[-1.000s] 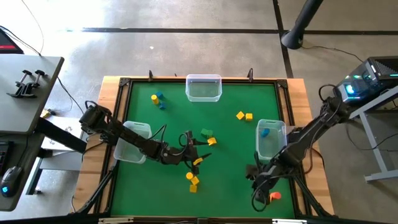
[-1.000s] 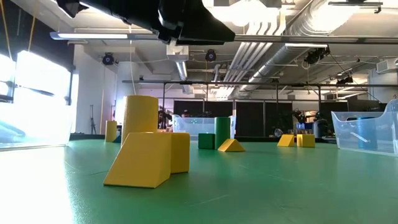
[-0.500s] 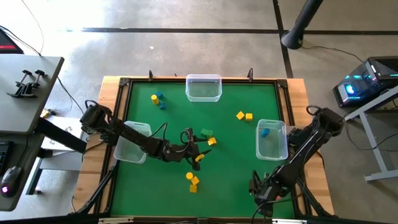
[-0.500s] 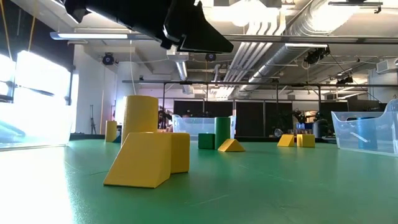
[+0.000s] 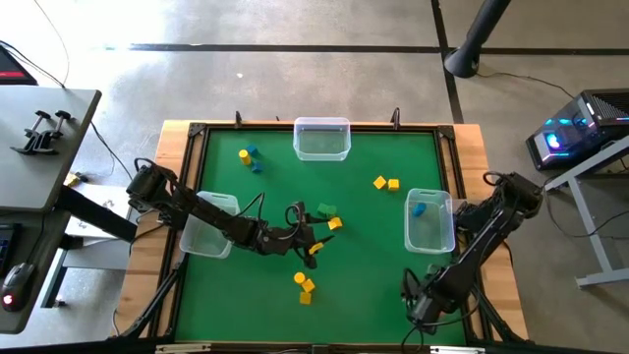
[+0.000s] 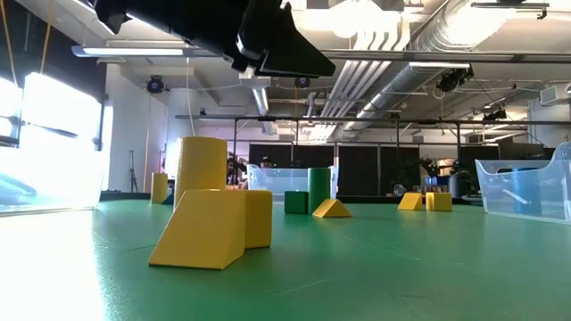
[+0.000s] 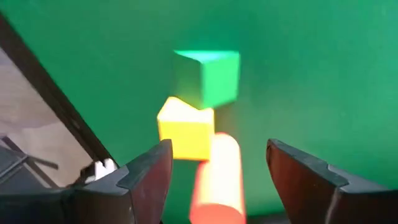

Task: Sort blocks by size
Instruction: Put the yellow square block into the left transparent bin

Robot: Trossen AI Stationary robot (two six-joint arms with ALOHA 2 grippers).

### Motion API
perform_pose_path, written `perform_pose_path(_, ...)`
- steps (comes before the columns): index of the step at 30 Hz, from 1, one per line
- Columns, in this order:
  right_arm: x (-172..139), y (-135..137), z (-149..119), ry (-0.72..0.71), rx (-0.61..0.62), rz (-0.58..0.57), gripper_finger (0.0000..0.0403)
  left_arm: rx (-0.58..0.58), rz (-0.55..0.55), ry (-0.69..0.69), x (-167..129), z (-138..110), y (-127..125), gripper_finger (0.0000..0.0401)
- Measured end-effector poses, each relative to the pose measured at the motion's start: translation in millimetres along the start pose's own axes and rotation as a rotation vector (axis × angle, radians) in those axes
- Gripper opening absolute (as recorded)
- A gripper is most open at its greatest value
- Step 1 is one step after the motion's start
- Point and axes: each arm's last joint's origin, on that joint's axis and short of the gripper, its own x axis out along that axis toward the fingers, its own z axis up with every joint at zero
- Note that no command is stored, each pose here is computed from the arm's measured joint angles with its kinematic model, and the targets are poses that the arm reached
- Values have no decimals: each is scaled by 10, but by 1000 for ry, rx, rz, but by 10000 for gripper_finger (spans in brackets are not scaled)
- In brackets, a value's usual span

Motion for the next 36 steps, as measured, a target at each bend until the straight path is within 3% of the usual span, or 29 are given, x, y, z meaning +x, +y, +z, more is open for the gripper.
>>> perform_pose_path(12,44,64,-72,-76,-48,9,255,-11,-4,11,-1,-12,-2,190)
perform_pose_path(28,431,117,-36,20,-59,-87,251,-2,-10,11,-1,-12,-3,190)
perform_pose_path(32,424,112,-20,13,-51,-86,217,-2,-10,10,-1,-11,-3,190)
perform_pose_path(36,405,97,20,40,-37,-75,146,-2,-10,10,-1,-11,-3,190)
